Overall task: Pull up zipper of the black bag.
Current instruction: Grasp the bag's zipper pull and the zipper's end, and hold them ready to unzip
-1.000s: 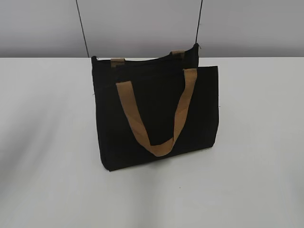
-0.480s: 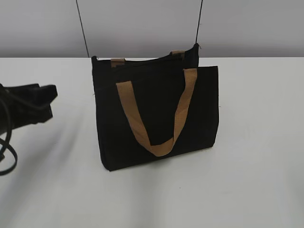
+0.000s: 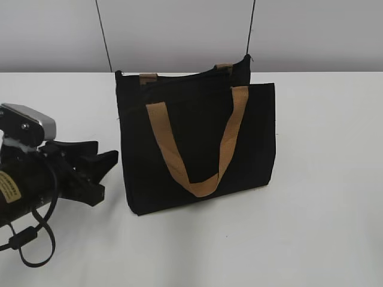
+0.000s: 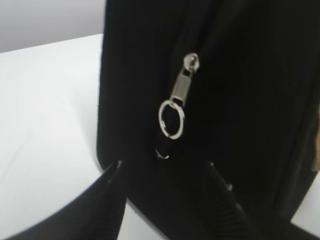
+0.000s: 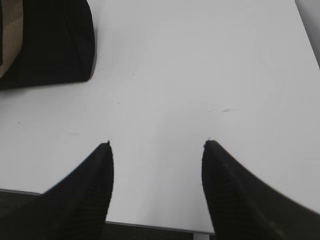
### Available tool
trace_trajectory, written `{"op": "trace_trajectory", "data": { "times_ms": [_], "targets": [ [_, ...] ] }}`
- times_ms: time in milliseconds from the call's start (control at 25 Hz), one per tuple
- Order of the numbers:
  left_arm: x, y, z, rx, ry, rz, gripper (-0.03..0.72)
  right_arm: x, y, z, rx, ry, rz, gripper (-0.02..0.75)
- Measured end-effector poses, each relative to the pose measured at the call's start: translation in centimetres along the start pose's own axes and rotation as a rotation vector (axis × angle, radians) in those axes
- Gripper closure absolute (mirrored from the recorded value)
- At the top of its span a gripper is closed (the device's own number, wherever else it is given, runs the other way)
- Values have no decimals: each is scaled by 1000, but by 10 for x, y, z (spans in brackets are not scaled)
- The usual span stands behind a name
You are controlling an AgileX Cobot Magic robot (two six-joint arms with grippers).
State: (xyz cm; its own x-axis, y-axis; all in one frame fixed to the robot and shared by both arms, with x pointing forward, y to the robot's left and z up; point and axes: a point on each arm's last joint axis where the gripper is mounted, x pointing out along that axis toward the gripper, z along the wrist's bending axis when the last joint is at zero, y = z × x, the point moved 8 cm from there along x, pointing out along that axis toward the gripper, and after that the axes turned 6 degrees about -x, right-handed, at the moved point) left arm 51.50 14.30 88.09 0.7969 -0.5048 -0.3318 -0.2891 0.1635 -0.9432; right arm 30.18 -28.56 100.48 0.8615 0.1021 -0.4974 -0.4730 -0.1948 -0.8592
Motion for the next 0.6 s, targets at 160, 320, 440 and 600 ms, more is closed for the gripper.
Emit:
{"op": "trace_trajectory", "data": {
  "times_ms": [160,320,440,600],
  "targets": [
    [11,13,-6,23,43,40,232,0,0,0,0,0,0,296],
    [24,18,-7,29,56,53,219,0,0,0,0,0,0,296],
    [34,20,-8,33,65,58,241,0,0,0,0,0,0,296],
    [44,26,-8,32,66,69,295,0,0,0,0,0,0,296]
  ]
}}
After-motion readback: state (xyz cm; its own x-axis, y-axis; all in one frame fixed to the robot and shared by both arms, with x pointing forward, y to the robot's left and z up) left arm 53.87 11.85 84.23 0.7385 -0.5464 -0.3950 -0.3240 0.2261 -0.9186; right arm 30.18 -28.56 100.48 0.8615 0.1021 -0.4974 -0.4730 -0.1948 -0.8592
